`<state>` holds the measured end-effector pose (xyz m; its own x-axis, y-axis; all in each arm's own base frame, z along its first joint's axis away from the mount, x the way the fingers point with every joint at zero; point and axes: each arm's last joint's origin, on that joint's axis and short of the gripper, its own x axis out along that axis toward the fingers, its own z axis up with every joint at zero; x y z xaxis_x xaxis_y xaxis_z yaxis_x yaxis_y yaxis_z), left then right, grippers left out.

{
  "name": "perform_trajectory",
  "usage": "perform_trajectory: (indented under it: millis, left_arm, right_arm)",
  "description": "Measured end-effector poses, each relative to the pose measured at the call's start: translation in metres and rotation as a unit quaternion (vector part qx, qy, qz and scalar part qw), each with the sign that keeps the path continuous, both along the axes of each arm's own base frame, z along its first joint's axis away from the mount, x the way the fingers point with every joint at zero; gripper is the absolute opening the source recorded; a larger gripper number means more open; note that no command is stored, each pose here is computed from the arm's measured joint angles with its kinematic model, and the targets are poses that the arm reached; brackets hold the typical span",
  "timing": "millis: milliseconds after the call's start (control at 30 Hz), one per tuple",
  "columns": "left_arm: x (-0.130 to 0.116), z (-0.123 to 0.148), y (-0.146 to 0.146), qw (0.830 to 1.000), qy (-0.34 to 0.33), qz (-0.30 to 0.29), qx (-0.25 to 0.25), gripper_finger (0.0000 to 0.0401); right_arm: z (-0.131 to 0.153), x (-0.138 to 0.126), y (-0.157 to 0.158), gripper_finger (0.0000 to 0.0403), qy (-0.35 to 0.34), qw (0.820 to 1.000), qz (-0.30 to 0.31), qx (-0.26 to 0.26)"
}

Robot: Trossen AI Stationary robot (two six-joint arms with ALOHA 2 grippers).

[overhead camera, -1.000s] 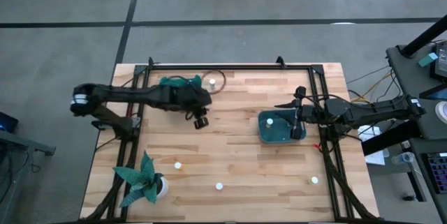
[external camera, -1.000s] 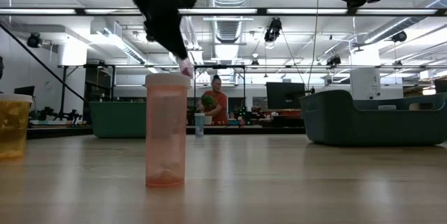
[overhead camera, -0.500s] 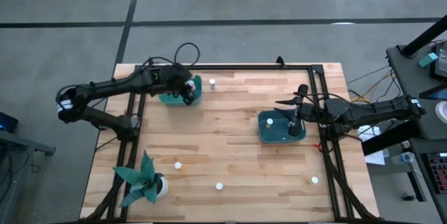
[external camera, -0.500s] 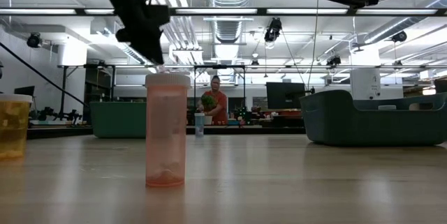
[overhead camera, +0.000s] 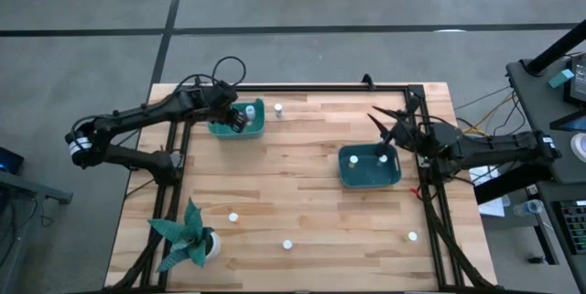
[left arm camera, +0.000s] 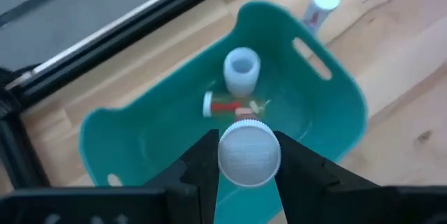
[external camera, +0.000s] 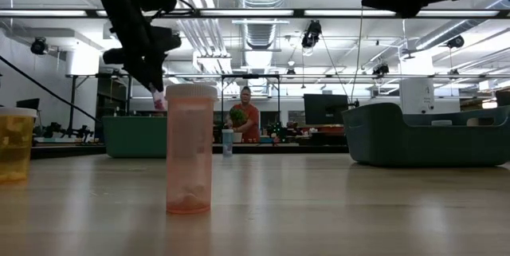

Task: Pick and place medicine bottles into bin by pill shape (circle, oval)
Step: Put the pink capsule bottle into the green bin

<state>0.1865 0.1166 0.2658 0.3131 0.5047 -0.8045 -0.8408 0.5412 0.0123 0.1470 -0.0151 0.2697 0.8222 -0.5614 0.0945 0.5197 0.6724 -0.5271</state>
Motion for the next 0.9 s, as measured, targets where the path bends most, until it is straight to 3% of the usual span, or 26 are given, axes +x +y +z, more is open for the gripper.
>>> perform_trajectory:
  millis: [333, 900]
  left_arm:
    - [-0.007, -0.004, 0.011, 1.0, 0.009, 0.022, 0.0, 0.0098]
    - [-0.025, -0.047, 0.03, 0.994, 0.003, 0.107, -0.014, 0.0098]
  right_arm:
    - [0.0, -0.001, -0.007, 0.01, -0.005, 1.0, -0.024, 0.008]
    - [0.002, -0.004, -0.023, 0.01, -0.001, 0.997, -0.08, -0.01]
